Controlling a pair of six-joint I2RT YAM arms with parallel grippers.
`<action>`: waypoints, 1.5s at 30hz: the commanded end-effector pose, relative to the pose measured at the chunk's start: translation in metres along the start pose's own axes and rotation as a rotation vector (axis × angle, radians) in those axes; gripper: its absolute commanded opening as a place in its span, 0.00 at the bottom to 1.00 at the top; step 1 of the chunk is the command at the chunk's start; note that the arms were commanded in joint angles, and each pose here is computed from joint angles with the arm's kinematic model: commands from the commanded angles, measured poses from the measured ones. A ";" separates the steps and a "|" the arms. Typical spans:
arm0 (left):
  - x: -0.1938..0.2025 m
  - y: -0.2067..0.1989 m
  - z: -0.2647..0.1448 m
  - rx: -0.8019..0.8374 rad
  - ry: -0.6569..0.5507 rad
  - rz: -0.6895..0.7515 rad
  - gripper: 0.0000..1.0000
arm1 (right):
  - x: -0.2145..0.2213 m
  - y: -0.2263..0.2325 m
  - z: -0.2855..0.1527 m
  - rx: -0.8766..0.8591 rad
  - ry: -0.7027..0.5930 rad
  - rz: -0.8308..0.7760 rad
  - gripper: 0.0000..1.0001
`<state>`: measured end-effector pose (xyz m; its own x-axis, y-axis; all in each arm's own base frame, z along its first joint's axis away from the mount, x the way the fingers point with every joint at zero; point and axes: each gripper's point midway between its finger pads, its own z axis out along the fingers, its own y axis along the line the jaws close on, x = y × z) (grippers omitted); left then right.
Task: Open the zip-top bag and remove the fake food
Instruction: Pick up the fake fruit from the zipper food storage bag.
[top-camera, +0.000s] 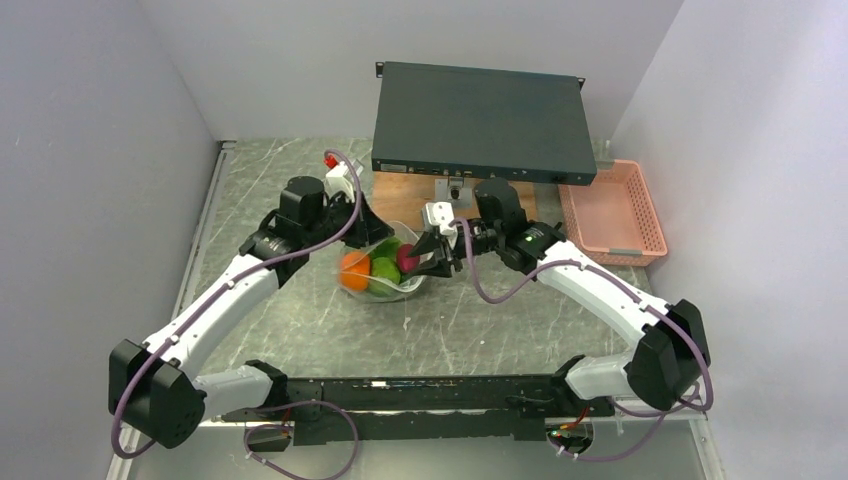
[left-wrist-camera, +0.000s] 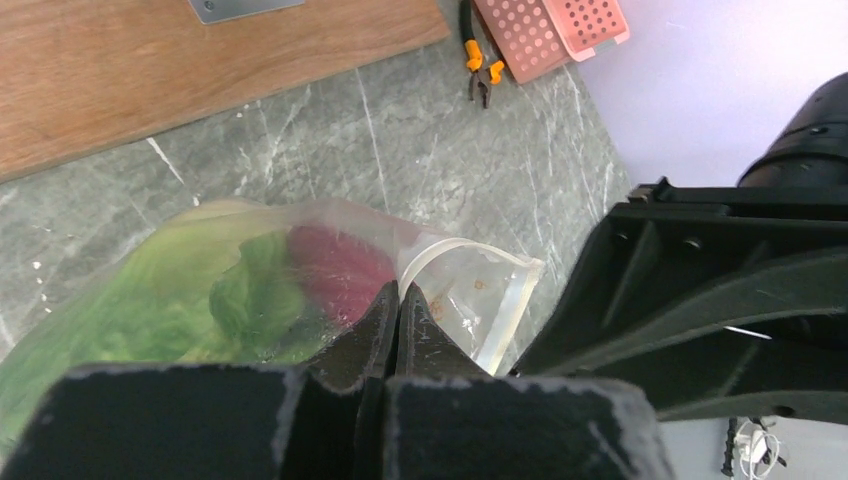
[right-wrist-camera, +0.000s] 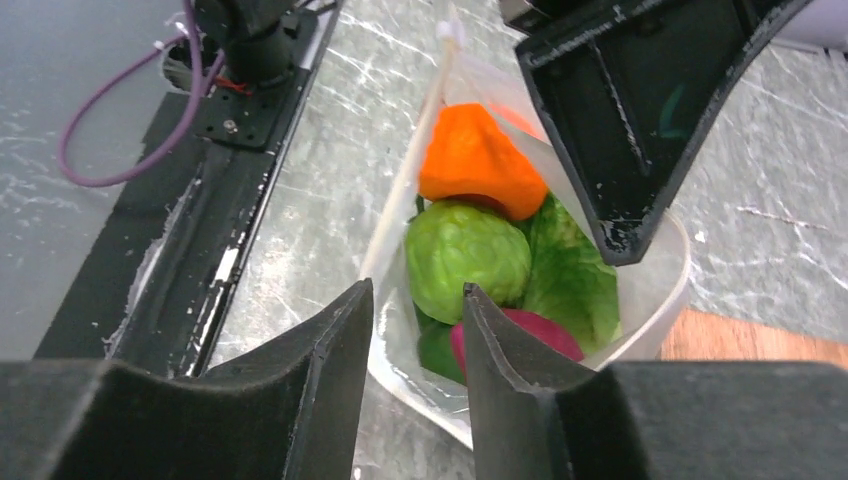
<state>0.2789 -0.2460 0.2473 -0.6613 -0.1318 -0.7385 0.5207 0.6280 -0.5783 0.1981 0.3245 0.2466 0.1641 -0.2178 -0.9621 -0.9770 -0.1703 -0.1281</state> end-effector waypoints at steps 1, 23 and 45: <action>-0.011 -0.020 0.001 0.084 -0.049 0.004 0.00 | -0.014 -0.023 0.004 0.069 -0.005 -0.111 0.39; -0.004 -0.036 0.004 0.151 -0.030 0.019 0.00 | 0.047 -0.012 0.027 -0.014 0.195 -0.311 0.67; 0.002 -0.052 0.012 0.218 -0.001 0.035 0.00 | 0.080 -0.013 0.046 -0.045 0.294 -0.430 0.80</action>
<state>0.2584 -0.2778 0.2493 -0.6821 -0.0924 -0.7254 0.5895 0.5175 -0.6202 0.2136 0.3488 0.1614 0.5405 -0.3920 -0.7444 -0.8379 -0.3312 -0.4339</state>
